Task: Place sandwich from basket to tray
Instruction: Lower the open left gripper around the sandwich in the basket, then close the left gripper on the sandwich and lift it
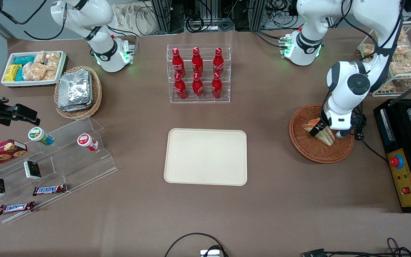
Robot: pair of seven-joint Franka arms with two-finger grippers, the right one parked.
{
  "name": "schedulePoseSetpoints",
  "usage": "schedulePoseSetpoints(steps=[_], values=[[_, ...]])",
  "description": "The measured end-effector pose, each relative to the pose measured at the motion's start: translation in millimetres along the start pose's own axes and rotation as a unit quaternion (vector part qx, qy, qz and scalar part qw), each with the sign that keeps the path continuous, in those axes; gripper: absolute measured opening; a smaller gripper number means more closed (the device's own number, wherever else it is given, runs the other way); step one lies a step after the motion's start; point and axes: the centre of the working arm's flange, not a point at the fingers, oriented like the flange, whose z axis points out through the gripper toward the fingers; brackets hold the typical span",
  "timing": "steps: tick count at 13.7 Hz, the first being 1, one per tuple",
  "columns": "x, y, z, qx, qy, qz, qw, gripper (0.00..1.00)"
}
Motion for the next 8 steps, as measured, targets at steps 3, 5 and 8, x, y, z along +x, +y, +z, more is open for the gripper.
schedulePoseSetpoints(steps=[3, 5, 8], values=[[-0.5, -0.4, 3.1, 0.002, -0.002, 0.001, 1.0, 0.83], [-0.8, -0.4, 3.9, 0.003, -0.001, 0.004, 1.0, 0.59], [-1.6, 0.2, 3.9, 0.009, 0.004, 0.022, 0.9997, 0.37]])
